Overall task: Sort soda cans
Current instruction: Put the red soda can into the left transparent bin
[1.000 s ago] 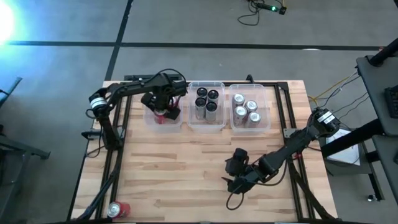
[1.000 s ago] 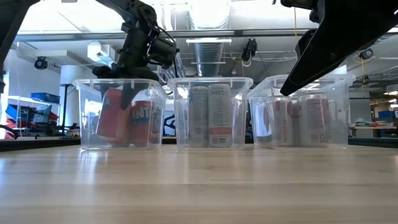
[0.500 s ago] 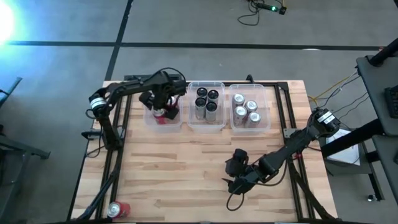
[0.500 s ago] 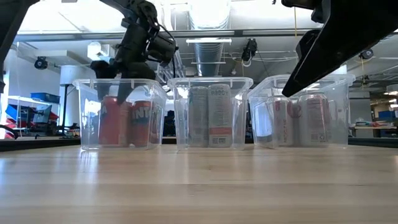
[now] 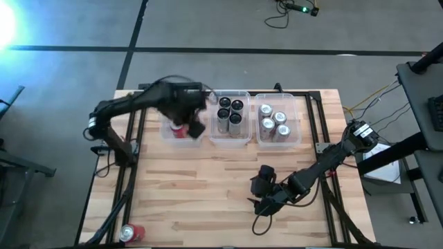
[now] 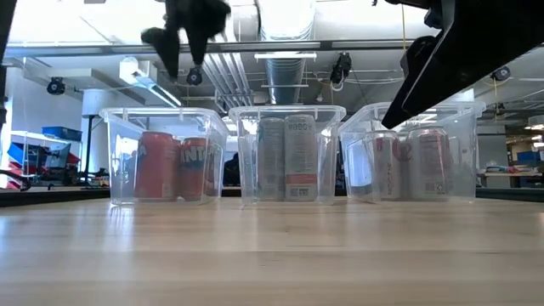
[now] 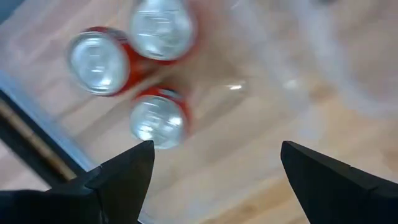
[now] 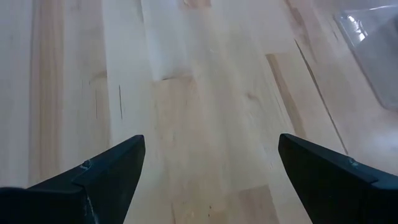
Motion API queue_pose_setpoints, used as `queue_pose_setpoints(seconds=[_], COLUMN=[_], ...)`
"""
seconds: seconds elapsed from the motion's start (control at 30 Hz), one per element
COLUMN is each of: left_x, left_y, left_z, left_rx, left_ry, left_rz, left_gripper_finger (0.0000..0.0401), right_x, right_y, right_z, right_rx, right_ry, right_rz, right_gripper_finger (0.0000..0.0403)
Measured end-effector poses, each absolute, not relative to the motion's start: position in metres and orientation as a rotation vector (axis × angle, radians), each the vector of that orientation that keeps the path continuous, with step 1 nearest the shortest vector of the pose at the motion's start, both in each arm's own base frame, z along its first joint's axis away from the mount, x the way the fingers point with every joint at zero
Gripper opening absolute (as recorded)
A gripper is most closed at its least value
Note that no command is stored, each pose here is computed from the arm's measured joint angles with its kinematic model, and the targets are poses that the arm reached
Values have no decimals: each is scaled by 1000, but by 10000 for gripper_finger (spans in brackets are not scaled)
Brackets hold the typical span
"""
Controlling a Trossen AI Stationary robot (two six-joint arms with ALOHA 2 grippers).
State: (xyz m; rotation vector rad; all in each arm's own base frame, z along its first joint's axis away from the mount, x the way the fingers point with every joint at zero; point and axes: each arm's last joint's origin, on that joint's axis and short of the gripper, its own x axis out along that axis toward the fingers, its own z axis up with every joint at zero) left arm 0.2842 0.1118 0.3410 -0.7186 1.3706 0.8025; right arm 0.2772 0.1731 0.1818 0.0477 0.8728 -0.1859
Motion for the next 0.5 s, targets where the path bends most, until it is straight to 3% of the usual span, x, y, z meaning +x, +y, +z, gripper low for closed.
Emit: queue_pose_setpoints(seconds=[0.23, 0.5], left_x=[274, 224], left_y=[9, -111], left_z=[386, 385], left_rx=[-601, -531], left_ry=[1254, 1315], left_rz=[564, 367], left_gripper_finger=[334, 334], right_x=[278, 279], right_y=[172, 172], right_z=[182, 183], right_rx=[3, -6], right_ry=[867, 862], right_rz=[-174, -175], right_gripper_finger=[364, 364])
